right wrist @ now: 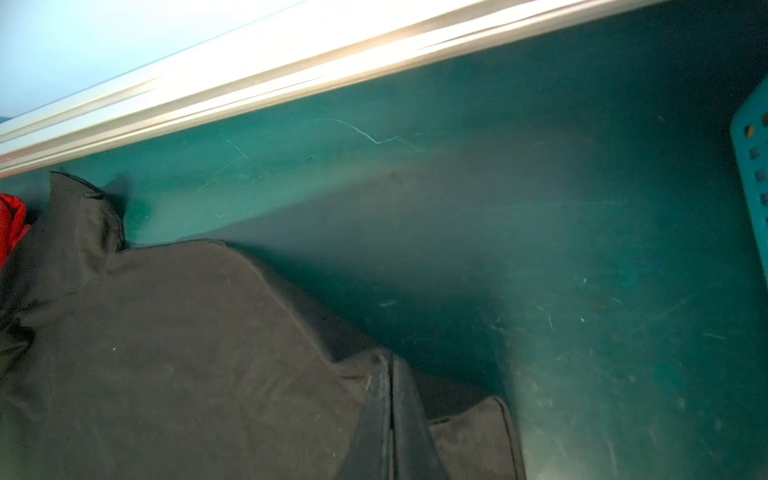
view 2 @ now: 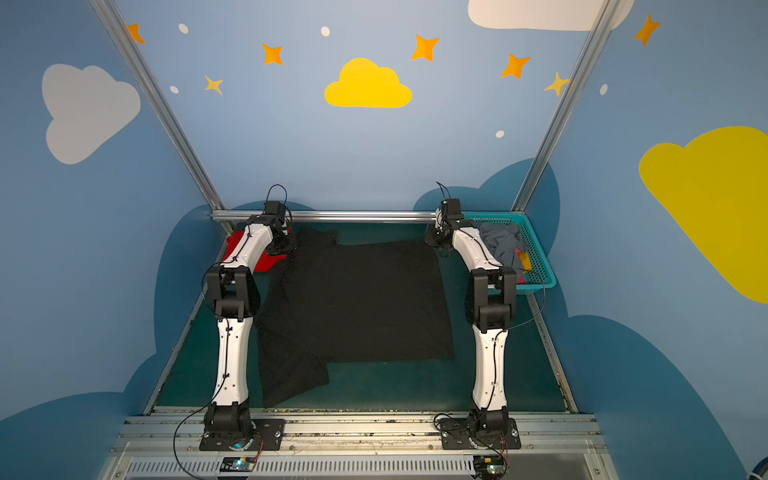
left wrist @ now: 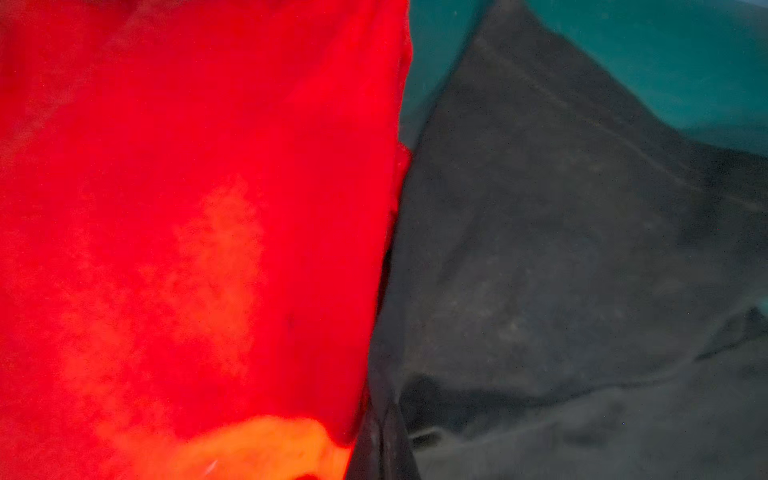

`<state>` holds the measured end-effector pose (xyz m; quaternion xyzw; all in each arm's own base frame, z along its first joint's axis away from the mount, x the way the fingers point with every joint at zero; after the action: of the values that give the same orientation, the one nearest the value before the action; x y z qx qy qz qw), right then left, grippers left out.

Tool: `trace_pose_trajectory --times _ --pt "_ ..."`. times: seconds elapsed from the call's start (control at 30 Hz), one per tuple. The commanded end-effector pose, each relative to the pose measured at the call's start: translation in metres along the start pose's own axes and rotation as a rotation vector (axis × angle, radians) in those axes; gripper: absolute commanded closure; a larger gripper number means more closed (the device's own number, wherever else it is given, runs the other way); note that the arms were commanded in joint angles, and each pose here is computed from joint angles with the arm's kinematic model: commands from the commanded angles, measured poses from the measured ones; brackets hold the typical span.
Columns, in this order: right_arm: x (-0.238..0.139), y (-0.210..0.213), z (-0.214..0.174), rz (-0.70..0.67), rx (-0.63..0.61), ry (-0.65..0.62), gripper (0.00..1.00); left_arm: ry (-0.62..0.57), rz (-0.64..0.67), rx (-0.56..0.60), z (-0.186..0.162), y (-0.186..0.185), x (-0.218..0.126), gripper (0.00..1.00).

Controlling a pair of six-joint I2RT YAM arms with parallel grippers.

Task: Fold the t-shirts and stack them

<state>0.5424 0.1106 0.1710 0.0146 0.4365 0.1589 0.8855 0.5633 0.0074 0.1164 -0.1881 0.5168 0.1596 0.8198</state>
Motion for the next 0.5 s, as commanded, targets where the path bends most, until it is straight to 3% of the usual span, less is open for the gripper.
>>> trace_pose_trajectory --times 0.0,0.47 --pt "-0.024 0.003 0.004 -0.007 -0.022 -0.026 1.00 -0.084 -0.001 -0.001 0.012 0.003 -0.026 0.95" --pt "-0.040 -0.010 -0.039 -0.060 0.006 0.052 1.00 -0.156 -0.002 -0.089 -0.007 0.031 -0.044 0.95"
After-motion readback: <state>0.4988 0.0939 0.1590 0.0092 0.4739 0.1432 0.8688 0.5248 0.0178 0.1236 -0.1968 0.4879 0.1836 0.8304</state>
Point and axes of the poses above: each gripper's point midway between its finger pads, its own x axis out along the fingers, its own y axis along the line the jaws close on, z = x × y, the point moved 6 cm from there along -x, back along the fingers, and after that the axes turned 15 degrees about -x, right-handed, at the moved point
